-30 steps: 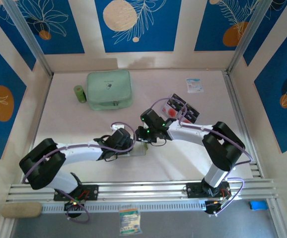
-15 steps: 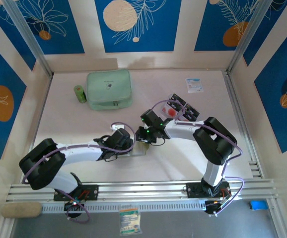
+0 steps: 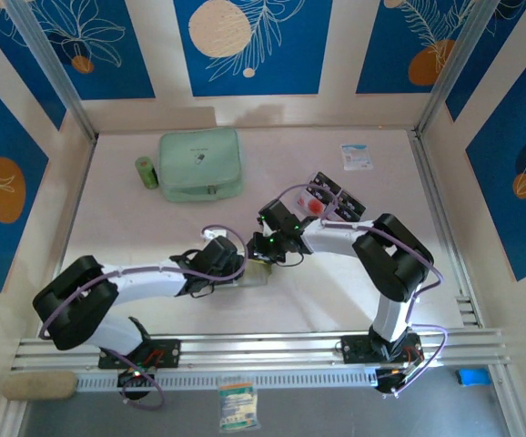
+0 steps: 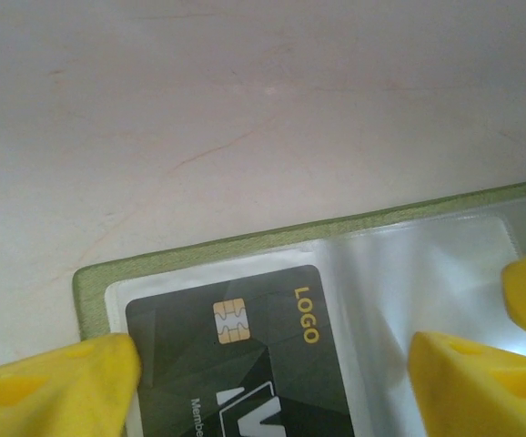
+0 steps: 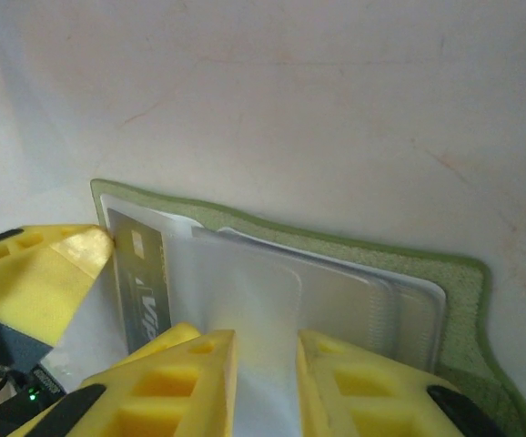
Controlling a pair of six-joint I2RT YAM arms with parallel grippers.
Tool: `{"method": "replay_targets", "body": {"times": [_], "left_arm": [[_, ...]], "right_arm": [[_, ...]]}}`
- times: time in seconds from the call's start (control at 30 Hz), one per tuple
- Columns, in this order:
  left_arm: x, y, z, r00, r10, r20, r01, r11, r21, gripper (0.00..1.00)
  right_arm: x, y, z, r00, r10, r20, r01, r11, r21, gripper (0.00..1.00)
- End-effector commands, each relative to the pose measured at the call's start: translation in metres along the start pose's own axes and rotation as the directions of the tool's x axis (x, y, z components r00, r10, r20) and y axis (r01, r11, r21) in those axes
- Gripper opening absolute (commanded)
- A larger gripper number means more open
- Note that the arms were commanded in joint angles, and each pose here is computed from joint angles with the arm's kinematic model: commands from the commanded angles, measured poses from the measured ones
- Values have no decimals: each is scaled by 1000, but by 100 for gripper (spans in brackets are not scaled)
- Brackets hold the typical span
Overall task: Put the credit cards into the card holder
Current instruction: Flip over the card slot on the card holder.
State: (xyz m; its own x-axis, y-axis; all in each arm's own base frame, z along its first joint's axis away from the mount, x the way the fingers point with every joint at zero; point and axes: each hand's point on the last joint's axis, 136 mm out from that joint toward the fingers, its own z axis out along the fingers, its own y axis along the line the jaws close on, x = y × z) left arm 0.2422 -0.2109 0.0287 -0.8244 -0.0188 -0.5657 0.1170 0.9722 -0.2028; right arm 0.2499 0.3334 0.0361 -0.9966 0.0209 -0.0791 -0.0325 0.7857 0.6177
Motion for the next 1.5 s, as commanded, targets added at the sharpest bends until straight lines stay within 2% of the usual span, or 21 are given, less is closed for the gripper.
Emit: {"method": "replay_targets", "body": {"times": [0.0, 0.2, 0.33, 0.57, 0.93, 1.47], "left_arm": [[-1, -10, -13, 999, 37, 1, -37, 997, 66, 86], [-30, -5, -49, 995, 13, 102, -22, 996, 87, 96], [-42, 6, -64, 989, -37, 145, 23, 995, 98, 98], [-47, 21, -76, 978, -96, 183, 78, 991, 105, 98], [-45, 38, -86, 965, -153, 213, 133, 985, 106, 99], [-33, 35, -69, 978, -142, 150, 127, 986, 109, 99]], "right_arm": [[2, 28, -5, 999, -45, -17, 43, 994, -96, 30], [13, 49, -15, 998, -64, -19, 61, 986, -153, 47], [19, 62, -15, 997, -69, -20, 65, 983, -173, 51], [24, 86, -9, 996, -89, -31, 81, 977, -198, 53], [20, 104, 26, 995, -63, -80, 45, 978, -206, 53], [13, 83, 52, 993, 44, -108, -63, 982, -179, 53]]}}
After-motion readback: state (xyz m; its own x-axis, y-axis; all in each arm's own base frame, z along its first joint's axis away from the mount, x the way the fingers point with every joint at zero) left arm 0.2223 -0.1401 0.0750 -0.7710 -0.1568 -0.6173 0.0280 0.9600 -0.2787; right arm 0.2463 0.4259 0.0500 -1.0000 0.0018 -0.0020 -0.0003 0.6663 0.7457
